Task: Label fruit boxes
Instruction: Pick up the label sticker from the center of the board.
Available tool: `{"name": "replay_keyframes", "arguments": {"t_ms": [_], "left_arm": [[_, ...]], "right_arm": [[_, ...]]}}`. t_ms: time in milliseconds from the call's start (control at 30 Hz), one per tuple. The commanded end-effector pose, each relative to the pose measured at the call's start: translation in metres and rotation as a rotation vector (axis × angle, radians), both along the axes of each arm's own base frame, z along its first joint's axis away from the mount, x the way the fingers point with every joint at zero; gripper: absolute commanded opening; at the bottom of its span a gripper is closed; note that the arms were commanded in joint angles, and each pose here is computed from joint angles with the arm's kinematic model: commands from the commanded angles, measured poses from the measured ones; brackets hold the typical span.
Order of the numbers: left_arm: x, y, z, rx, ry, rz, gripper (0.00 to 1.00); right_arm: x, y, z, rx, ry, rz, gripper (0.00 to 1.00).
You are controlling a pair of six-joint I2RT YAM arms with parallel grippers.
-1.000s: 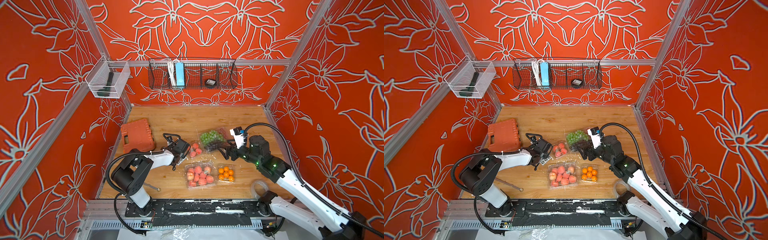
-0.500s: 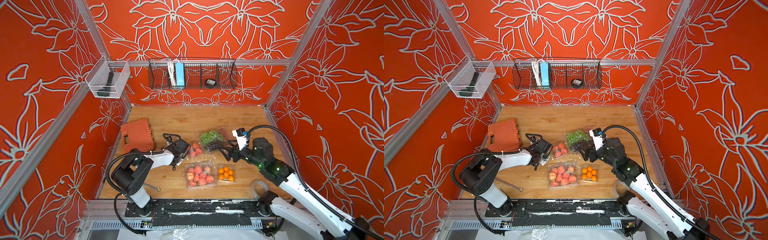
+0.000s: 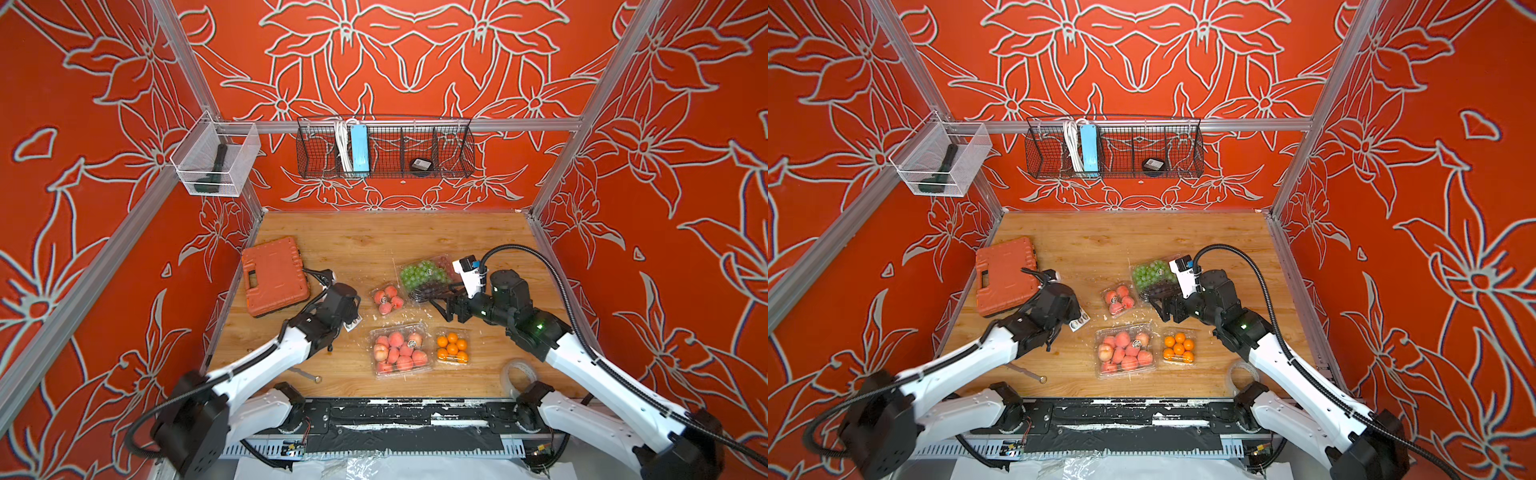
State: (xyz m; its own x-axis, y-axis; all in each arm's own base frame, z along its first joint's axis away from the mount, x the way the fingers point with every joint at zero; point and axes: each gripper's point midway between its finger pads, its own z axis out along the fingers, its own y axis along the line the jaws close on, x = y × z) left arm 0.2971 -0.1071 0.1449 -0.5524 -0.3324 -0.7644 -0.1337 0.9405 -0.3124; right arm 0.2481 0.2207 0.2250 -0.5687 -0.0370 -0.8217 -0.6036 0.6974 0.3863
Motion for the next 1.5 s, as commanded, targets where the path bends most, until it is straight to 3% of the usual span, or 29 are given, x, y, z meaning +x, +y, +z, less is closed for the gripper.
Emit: {"name": "replay_keyframes", "arguments": {"t_ms": [0, 67, 300, 400, 533, 633, 1000, 1100, 1133, 1167, 1233, 1300, 1367, 1433, 1467], "left_arm": [[-0.004, -0.025, 0.06, -0.081, -0.224, -0.192, 0.09], [-0.014, -0.043, 0.088, -0.143, -0.324, -0.312, 0.08], [-0.054, -0.093, 0.16, -0.325, -0.592, -0.668, 0.09], [-0.059, -0.095, 0.174, -0.321, -0.65, -0.693, 0.09], [-0.056, -0.09, 0.176, -0.295, -0.678, -0.66, 0.09], [-0.058, -0.095, 0.178, -0.306, -0.684, -0.688, 0.09], [-0.047, -0.094, 0.176, -0.293, -0.678, -0.65, 0.09], [-0.047, -0.099, 0.174, -0.299, -0.683, -0.674, 0.09], [-0.046, -0.098, 0.173, -0.297, -0.679, -0.665, 0.1], [-0.043, -0.096, 0.173, -0.293, -0.674, -0.647, 0.12], [-0.04, -0.093, 0.171, -0.283, -0.662, -0.621, 0.18], [-0.043, -0.094, 0.171, -0.287, -0.663, -0.636, 0.33], [-0.05, -0.099, 0.173, -0.303, -0.665, -0.684, 0.61], [-0.061, -0.106, 0.175, -0.321, -0.674, -0.758, 0.75], [-0.071, -0.11, 0.178, -0.337, -0.691, -0.811, 0.77]], "right_arm": [[-0.012, 0.025, 0.04, 0.143, -0.03, 0.137, 0.94], [-0.021, 0.041, 0.054, 0.217, -0.037, 0.236, 0.98], [-0.036, 0.083, 0.075, 0.292, -0.012, 0.411, 0.97], [-0.049, 0.103, 0.085, 0.323, -0.017, 0.497, 0.95], [-0.036, 0.109, 0.082, 0.28, -0.034, 0.438, 0.94], [-0.035, 0.12, 0.079, 0.296, -0.014, 0.481, 0.89], [-0.043, 0.144, 0.079, 0.342, 0.016, 0.585, 0.42], [-0.045, 0.148, 0.076, 0.35, 0.035, 0.606, 0.22], [-0.045, 0.147, 0.074, 0.339, 0.036, 0.603, 0.09], [-0.044, 0.146, 0.072, 0.324, 0.03, 0.592, 0.0], [-0.042, 0.141, 0.071, 0.301, 0.007, 0.567, 0.0], [-0.042, 0.133, 0.071, 0.278, -0.019, 0.547, 0.0], [-0.04, 0.121, 0.075, 0.27, -0.049, 0.531, 0.0], [-0.04, 0.107, 0.082, 0.288, -0.07, 0.53, 0.0], [-0.039, 0.099, 0.086, 0.3, -0.078, 0.517, 0.0]]}}
